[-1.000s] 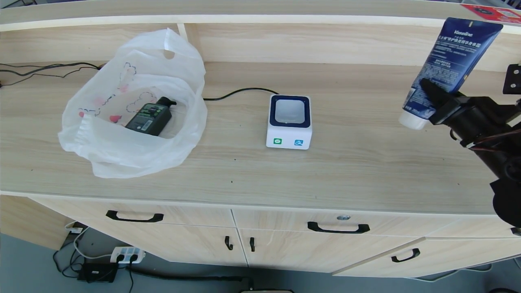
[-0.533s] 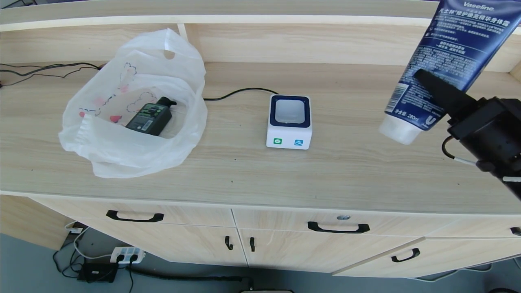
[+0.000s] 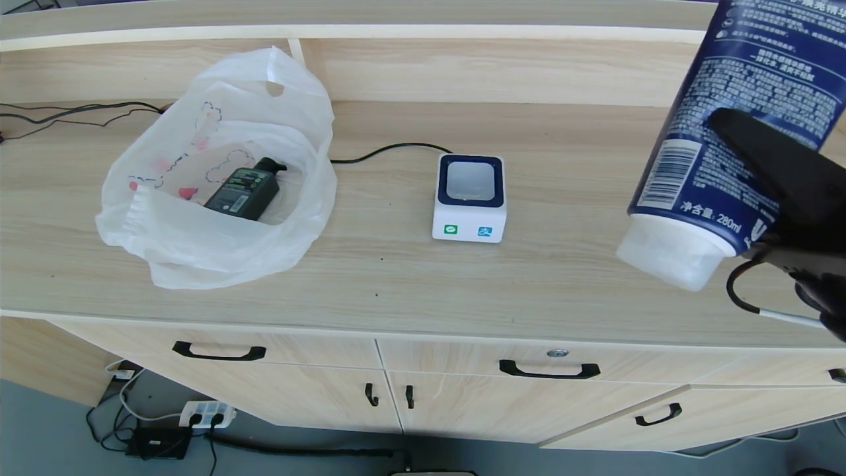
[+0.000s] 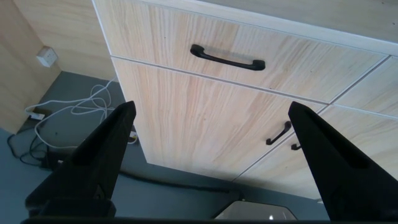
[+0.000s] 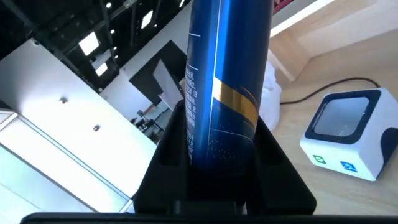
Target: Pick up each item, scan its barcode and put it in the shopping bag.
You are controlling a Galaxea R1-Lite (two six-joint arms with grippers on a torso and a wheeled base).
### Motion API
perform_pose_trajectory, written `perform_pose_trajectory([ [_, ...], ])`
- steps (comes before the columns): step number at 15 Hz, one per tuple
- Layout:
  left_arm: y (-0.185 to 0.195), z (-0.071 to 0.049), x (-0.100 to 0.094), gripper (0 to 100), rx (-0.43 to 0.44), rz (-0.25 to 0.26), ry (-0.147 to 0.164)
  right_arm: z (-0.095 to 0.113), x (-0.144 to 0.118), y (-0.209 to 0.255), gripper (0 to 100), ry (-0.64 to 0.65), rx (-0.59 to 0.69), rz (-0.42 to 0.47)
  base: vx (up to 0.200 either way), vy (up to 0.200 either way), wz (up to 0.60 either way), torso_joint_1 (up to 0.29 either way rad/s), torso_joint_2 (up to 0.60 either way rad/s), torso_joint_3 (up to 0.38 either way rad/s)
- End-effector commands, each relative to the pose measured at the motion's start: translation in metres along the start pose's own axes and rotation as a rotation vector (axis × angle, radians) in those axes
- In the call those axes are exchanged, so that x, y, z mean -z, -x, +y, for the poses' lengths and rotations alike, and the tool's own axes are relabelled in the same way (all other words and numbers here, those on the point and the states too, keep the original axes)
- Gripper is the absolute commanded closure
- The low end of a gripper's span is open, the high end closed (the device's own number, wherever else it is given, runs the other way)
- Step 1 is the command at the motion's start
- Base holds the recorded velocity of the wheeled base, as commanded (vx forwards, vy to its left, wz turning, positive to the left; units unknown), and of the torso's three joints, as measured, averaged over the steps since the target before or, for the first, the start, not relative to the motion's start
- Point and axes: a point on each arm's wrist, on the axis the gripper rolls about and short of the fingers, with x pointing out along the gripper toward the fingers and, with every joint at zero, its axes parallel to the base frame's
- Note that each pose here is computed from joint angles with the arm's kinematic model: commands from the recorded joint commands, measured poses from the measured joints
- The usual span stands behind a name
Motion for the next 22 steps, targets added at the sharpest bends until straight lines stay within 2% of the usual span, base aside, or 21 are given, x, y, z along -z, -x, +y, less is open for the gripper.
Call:
perform_pose_trajectory([
  [1,0.0,0.0,0.0,0,-0.001,0.0,0.0,0.015,0.005,-0.001,100,-0.063,-0.07,0.019,0.0,0.0,0.0,0.0,0.0,0.0],
  [5,0.0,0.0,0.0,0,-0.001,0.0,0.0,0.041,0.014,0.002,100,-0.174,-0.185,0.068,0.0,0.0,0.0,0.0,0.0,0.0],
  [11,0.0,0.0,0.0,0,-0.001,0.0,0.0,0.056,0.017,-0.003,100,-0.261,-0.266,0.097,0.0,0.0,0.0,0.0,0.0,0.0],
  [14,0.0,0.0,0.0,0,-0.001,0.0,0.0,0.071,0.021,0.001,100,-0.305,-0.352,0.141,0.0,0.0,0.0,0.0,0.0,0.0],
  [16,0.0,0.0,0.0,0,-0.001,0.0,0.0,0.072,0.022,-0.001,100,-0.302,-0.393,0.167,0.0,0.0,0.0,0.0,0.0,0.0],
  [22,0.0,0.0,0.0,0,-0.001,0.0,0.0,0.064,0.038,-0.014,100,-0.316,-0.361,0.215,0.0,0.0,0.0,0.0,0.0,0.0],
])
